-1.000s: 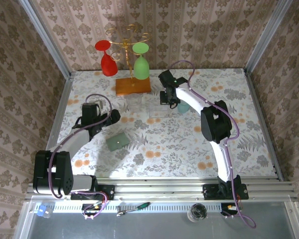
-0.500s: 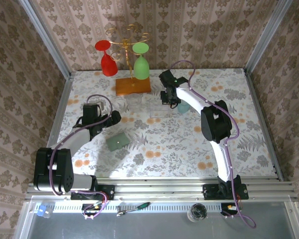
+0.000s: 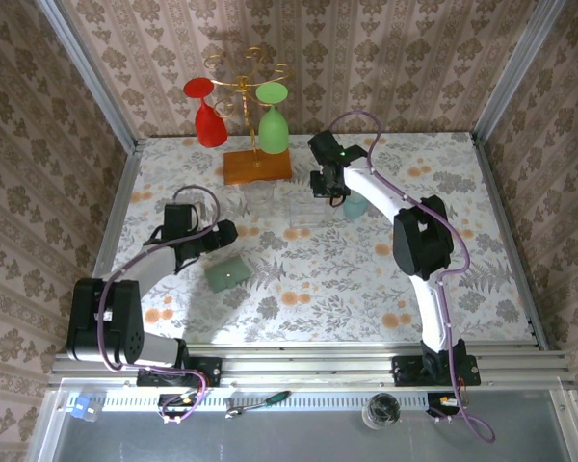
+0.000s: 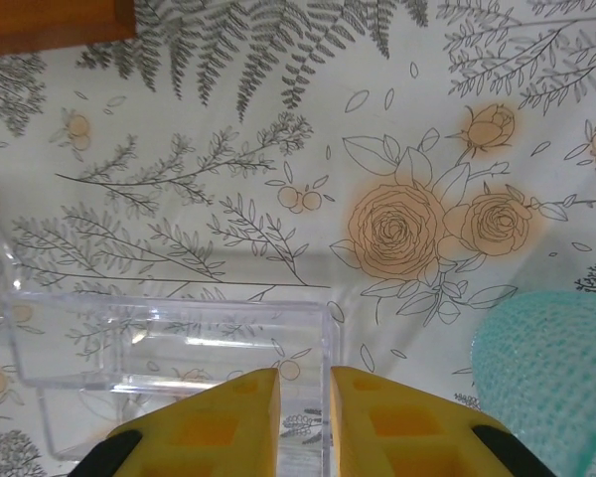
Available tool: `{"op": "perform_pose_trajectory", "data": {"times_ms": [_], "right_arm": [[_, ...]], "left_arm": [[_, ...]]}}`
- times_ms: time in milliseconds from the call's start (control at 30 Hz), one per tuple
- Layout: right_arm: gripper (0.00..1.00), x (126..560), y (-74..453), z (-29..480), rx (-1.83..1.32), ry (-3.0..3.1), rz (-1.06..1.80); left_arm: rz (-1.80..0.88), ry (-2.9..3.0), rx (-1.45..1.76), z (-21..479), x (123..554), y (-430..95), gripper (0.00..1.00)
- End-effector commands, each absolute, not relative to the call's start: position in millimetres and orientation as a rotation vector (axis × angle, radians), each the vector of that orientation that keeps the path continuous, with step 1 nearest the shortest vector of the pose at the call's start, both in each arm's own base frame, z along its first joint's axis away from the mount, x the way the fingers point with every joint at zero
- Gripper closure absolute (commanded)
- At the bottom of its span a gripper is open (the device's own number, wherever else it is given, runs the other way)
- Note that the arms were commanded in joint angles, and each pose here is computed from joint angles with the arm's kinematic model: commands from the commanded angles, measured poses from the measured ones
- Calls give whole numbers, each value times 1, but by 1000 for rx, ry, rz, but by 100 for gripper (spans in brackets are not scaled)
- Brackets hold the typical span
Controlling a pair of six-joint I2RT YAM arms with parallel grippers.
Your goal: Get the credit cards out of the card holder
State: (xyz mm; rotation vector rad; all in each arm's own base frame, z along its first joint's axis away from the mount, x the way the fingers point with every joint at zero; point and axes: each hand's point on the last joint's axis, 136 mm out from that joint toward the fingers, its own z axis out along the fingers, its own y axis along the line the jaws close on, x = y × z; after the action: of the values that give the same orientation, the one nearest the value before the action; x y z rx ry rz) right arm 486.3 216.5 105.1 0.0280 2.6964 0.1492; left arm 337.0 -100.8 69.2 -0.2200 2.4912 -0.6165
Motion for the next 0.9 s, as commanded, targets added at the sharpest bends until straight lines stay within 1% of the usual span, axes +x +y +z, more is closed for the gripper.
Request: {"op": "perform_pose_trajectory", "data": {"times_ms": [0, 200, 400, 867], "right_arm": [[79, 478, 218, 123, 32, 2686, 171], [80, 475, 226, 117, 17, 2705, 228], [80, 473, 226, 122, 20, 2697, 241], [80, 463, 227, 132, 9, 2685, 261]], "left_arm": [[-670, 2526, -193, 70, 334, -111, 3], [-714, 2590, -189, 56, 328, -120, 3], [-739, 2673, -173, 45, 316, -127, 3], [-672, 2823, -145, 36, 276, -129, 3]]}}
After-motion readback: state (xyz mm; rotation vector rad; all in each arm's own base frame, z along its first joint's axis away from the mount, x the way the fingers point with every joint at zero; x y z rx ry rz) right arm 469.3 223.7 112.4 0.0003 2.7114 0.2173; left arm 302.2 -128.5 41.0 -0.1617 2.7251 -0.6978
